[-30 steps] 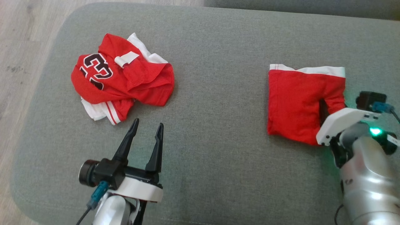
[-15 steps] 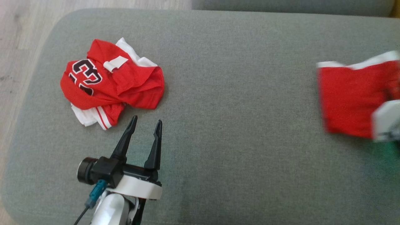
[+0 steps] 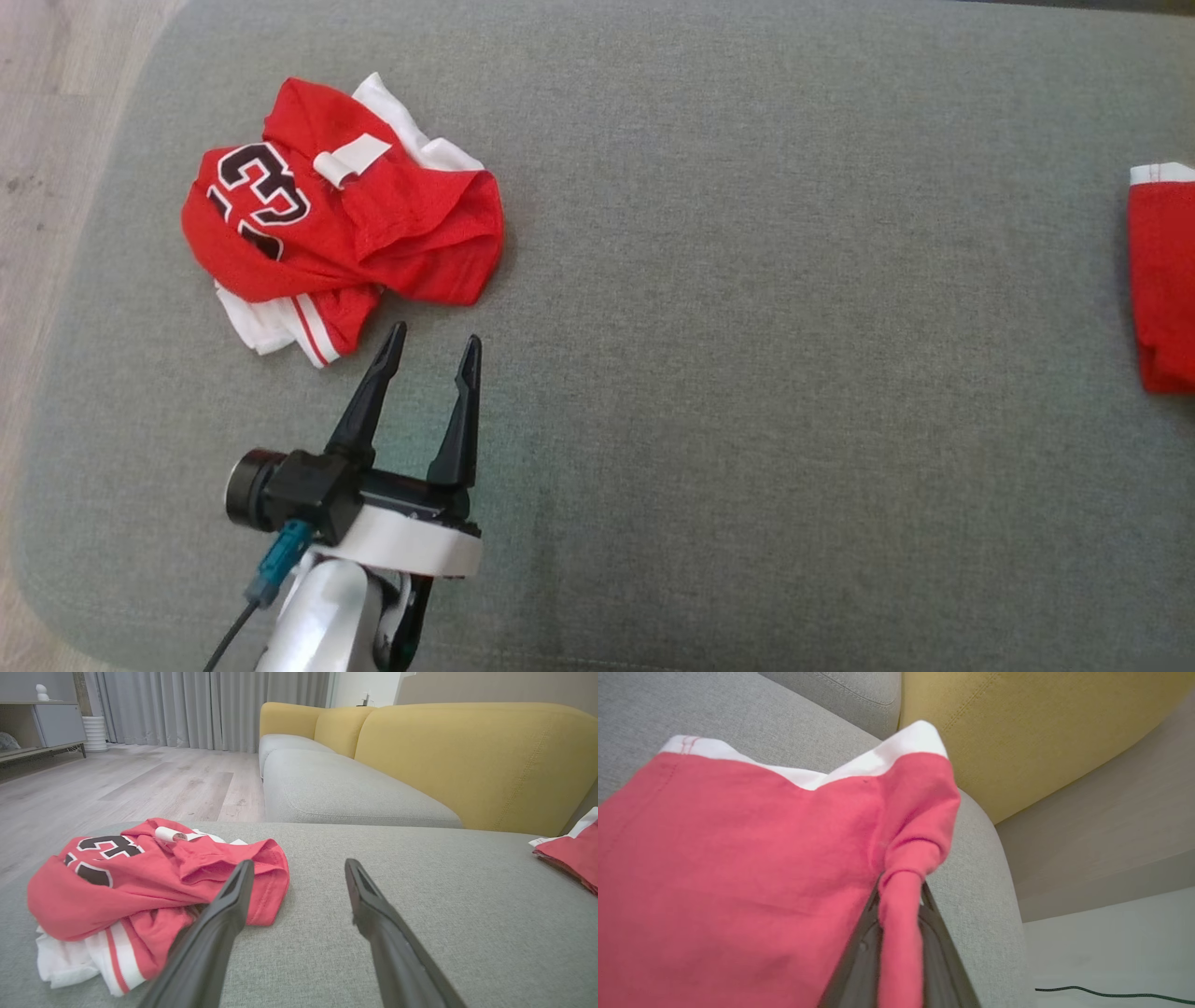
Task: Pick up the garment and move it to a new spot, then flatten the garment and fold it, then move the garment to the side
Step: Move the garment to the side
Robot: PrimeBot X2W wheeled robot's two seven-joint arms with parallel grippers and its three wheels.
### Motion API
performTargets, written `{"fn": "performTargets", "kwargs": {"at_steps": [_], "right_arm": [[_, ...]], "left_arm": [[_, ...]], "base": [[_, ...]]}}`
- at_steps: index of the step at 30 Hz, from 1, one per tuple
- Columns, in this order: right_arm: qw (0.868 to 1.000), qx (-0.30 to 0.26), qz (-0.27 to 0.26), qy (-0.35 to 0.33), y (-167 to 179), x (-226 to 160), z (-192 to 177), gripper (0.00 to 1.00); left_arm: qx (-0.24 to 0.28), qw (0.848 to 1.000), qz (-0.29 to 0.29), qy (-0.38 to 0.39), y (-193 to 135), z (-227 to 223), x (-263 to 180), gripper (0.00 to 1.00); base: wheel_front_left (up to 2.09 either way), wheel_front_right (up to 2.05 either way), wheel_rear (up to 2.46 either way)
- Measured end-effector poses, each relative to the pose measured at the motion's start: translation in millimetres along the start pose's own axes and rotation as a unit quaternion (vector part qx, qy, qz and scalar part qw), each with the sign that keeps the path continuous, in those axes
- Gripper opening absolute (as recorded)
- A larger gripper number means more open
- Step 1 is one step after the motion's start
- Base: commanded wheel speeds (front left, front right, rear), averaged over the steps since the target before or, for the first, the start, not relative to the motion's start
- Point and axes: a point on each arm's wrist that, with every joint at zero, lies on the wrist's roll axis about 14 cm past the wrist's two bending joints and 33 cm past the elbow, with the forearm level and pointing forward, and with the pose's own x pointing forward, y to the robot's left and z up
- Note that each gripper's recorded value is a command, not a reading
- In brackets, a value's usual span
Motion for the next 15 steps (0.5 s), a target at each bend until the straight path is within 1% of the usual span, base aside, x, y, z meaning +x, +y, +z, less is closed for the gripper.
{"fn": "performTargets", "kwargs": {"at_steps": [7,8,9,12,15], "right_arm": [[1.0,0.009,-0.01,-0.008,-6.3,-0.1,8.0,0.0],[1.0,0.012,-0.011,-0.009,-5.9,-0.8,9.0,0.45],[1.0,0.016,-0.011,-0.012,-4.8,-1.7,10.9,1.0],[0.999,0.04,-0.009,-0.021,0.9,-5.4,17.4,1.0],[0.997,0.052,-0.011,-0.051,3.3,-11.7,34.6,1.0]], "left_arm": [[0.0,1.0,-0.001,-0.001,-0.6,0.3,0.8,1.0],[0.0,1.0,-0.001,-0.002,-0.9,0.9,0.8,1.0],[0.0,1.0,-0.002,-0.002,-1.2,1.5,0.7,1.0],[0.0,1.0,-0.004,-0.006,-2.5,4.4,0.4,1.0],[0.001,1.0,-0.005,-0.013,-3.7,8.8,-0.3,1.0]], "base": [[0.0,0.0,0.0],[0.0,0.0,0.0],[0.0,0.0,0.0],[0.0,0.0,0.0],[0.0,0.0,0.0]]}}
